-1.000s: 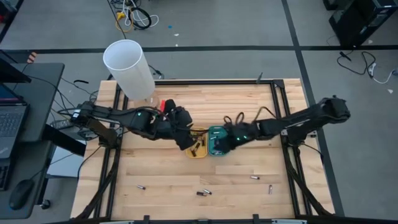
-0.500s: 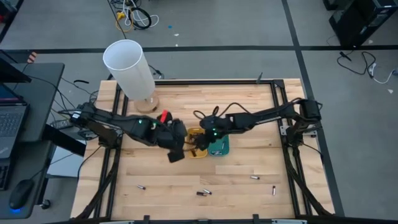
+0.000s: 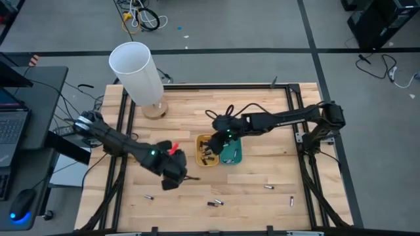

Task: Sort batteries
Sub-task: Put the silver battery into the blue bin

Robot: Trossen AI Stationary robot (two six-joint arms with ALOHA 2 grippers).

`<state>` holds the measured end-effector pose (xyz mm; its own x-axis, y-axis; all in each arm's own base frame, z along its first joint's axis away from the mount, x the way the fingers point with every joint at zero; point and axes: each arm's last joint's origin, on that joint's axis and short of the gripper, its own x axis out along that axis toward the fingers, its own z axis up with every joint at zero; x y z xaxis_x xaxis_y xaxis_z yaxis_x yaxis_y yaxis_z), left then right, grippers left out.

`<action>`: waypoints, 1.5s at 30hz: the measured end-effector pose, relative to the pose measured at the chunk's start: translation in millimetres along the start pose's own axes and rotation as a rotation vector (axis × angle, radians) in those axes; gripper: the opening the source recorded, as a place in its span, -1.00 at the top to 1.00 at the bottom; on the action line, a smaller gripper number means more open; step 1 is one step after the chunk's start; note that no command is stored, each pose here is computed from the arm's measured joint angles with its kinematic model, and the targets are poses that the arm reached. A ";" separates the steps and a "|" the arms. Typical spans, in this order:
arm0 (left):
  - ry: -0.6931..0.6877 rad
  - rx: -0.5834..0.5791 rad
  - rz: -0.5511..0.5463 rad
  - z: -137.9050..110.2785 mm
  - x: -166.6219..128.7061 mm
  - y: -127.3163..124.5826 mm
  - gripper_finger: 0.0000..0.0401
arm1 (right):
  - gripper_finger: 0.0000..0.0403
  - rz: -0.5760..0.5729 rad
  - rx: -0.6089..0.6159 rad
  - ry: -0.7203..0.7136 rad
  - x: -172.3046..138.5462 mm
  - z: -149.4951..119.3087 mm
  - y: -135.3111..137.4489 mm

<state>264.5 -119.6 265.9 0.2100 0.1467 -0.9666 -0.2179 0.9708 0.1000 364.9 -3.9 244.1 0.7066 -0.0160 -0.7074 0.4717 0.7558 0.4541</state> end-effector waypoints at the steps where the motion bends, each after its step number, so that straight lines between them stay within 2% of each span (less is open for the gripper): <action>1: 0.017 0.018 -0.001 -5.8 5.4 -3.3 0.12 | 0.29 0.007 -0.014 -0.012 -4.8 1.6 1.1; 3: 0.046 0.045 -0.005 -18.9 16.6 -11.0 0.12 | 0.31 0.014 -0.042 -0.028 -14.5 3.7 2.8; 9: 0.147 0.150 -0.133 -56.0 40.7 -35.3 0.12 | 0.32 -0.029 -0.075 -0.089 -38.9 8.2 2.9; 15: 0.118 0.174 -0.199 -64.4 41.8 -48.8 0.12 | 0.32 -0.068 -0.059 -0.103 -44.0 11.6 -3.1; 17: 0.097 0.212 -0.201 -67.3 40.5 -52.7 0.12 | 0.32 -0.069 -0.057 -0.104 -44.0 12.1 -3.6; 22: -0.022 0.263 -0.114 -81.0 47.1 -65.7 0.12 | 0.32 -0.071 -0.052 -0.105 -44.0 12.6 -4.3; 25: -0.051 0.183 -0.160 -87.9 56.2 -70.9 0.09 | 0.32 -0.069 -0.055 -0.102 -44.0 11.6 -3.3; 27: -0.024 0.113 -0.173 -94.9 61.1 -71.4 0.06 | 0.32 -0.067 -0.044 -0.100 -43.9 10.8 -2.4; 30: 0.004 0.093 -0.201 -104.5 64.1 -75.0 -0.02 | 0.32 -0.067 -0.039 -0.099 -43.9 10.4 -2.2; 38: 0.099 0.247 -0.169 -137.2 66.0 -77.3 -0.27 | 0.32 -0.069 -0.040 -0.098 -43.9 10.6 -2.8; 41: 0.125 0.329 -0.202 -149.6 70.0 -79.4 -0.29 | 0.32 -0.070 -0.040 -0.098 -43.9 10.9 -3.2; 45: 0.083 0.396 -0.206 -159.6 78.6 -78.8 -0.23 | 0.32 -0.074 -0.052 -0.094 -43.9 10.6 -3.5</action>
<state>146.1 -214.8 144.5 0.1303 -0.0569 -0.9898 0.2054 0.9782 -0.0292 337.7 -12.8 279.3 0.7184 -0.1318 -0.6830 0.4978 0.7832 0.3724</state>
